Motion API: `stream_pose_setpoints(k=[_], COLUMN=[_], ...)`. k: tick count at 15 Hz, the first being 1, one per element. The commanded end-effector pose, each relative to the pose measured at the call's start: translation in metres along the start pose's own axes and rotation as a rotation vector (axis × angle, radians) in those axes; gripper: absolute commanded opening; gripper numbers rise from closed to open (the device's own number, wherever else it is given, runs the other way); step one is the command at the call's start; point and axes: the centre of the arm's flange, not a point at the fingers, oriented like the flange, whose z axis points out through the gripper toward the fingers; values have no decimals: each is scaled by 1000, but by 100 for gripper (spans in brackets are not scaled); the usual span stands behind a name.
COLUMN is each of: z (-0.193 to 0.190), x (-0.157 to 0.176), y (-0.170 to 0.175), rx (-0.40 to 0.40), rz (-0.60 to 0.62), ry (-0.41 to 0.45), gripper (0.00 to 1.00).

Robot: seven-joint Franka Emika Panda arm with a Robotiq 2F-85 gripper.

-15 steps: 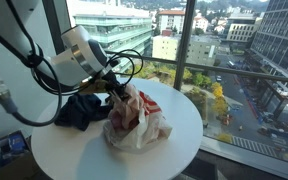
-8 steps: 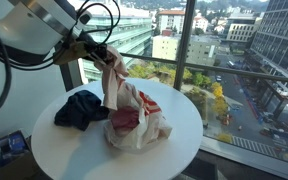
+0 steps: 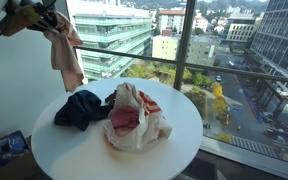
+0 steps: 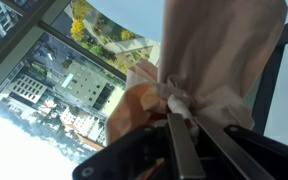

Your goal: Pick up the black shirt from the plastic and put it on the table, pick up the peach shirt from the plastic and put it on the table, pick up the pink shirt from the plastic and put it on the table, pick up the green apple toy from the plastic and put it on the table

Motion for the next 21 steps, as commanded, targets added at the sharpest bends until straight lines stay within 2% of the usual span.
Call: stream_pose_setpoints(k=[1, 4, 8, 9, 10, 12, 14, 18, 19, 21], z=[69, 133, 191, 197, 200, 201, 199, 186, 185, 189], x=[37, 4, -49, -57, -62, -70, -80, -118, -137, -174], y=[-54, -95, -115, -114, -109, -88, -51, 41, 61, 88], rx=[62, 88, 118, 121, 127, 117, 81, 6, 5, 0], rz=[-102, -184, -259, -255, -244, -202, -127, 91, 148, 262], ry=[-30, -161, -302, -323, -334, -351, -378, -438, -473, -554], gripper=[2, 2, 3, 33, 35, 48, 64, 94, 99, 100])
